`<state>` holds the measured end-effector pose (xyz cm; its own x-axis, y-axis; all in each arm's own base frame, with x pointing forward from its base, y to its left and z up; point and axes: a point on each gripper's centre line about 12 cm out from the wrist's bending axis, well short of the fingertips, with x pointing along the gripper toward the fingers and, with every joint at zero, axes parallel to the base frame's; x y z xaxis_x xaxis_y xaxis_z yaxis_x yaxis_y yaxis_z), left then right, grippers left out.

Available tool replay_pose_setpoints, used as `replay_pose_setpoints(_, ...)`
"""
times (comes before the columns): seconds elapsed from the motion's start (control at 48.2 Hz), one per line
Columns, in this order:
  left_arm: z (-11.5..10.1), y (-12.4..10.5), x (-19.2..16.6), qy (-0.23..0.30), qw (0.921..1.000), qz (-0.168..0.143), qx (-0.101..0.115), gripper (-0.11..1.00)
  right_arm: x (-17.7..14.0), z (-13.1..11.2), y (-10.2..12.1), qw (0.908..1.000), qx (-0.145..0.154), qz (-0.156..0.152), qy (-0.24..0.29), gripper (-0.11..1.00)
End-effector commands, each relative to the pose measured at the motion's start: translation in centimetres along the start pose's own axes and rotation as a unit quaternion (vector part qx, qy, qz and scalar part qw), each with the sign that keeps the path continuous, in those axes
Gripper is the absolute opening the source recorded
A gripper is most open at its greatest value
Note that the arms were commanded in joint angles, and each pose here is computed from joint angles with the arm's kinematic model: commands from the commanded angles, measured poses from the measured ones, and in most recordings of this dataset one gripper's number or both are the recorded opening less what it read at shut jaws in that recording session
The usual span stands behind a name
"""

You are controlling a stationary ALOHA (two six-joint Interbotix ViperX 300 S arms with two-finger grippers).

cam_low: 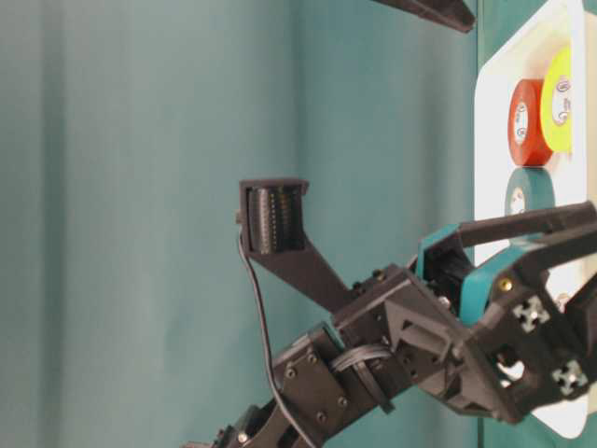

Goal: Put the tape alternately from left to right into the white case.
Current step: 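Reach the left gripper into the blue tape roll's hole and close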

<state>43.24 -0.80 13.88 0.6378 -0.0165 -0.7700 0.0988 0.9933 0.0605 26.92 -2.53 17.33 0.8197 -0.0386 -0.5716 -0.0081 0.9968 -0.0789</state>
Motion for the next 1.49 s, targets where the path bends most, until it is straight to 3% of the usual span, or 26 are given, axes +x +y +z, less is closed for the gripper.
replay_pose_setpoints(0.0,1.5,0.0,-0.5,-0.021,0.9998,0.001,0.001,0.68,-0.2,0.5,0.1,0.9999,0.0,0.003,-0.012,0.69)
replay_pose_setpoints(1.1,0.6,-0.6,3.3,0.015,0.9999,-0.006,0.005,0.68,-0.2,0.2,0.1,1.0,0.002,0.004,-0.008,0.69)
replay_pose_setpoints(1.473,0.1,0.2,4.0,0.068,0.9977,-0.007,-0.004,0.66,-0.2,0.0,0.1,0.9997,0.023,0.004,-0.006,0.69)
